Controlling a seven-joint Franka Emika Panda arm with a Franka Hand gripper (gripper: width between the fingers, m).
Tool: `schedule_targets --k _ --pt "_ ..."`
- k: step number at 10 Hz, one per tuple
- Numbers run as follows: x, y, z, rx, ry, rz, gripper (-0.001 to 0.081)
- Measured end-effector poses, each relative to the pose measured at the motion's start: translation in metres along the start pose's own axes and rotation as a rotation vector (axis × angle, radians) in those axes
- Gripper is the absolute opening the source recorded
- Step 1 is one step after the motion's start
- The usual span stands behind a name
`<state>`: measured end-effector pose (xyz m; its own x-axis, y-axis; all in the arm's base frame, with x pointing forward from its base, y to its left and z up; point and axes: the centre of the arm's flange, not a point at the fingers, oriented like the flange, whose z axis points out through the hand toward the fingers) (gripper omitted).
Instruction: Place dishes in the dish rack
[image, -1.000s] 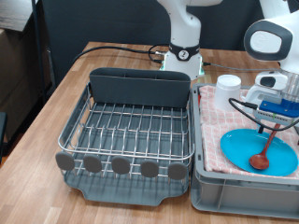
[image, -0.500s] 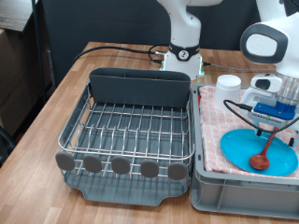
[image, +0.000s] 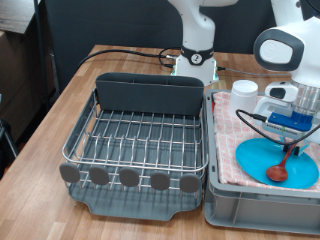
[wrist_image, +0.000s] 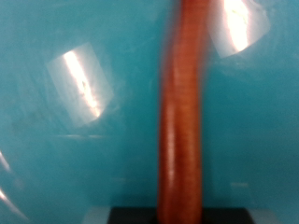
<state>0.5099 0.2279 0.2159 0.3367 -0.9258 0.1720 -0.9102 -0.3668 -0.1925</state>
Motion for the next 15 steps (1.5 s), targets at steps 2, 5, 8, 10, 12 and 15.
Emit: schedule_targets --k 2,5,8,10,12,15 --pt "0.0 0.0 0.0 0.002 0.0 0.001 0.0092" --pt "-0.005 -0.008 -0.011 0.0 0.003 -0.015 0.0092" --pt "-0.006 -0.021 -0.042 -0.013 0.005 -0.018 0.0092" --pt "-0.004 -0.028 -0.065 -0.022 0.01 -0.018 0.0092" --pt "0.002 -0.033 -0.092 -0.037 0.03 -0.018 0.0092" --pt "0.007 -0.034 -0.116 -0.057 0.049 -0.034 0.0092"
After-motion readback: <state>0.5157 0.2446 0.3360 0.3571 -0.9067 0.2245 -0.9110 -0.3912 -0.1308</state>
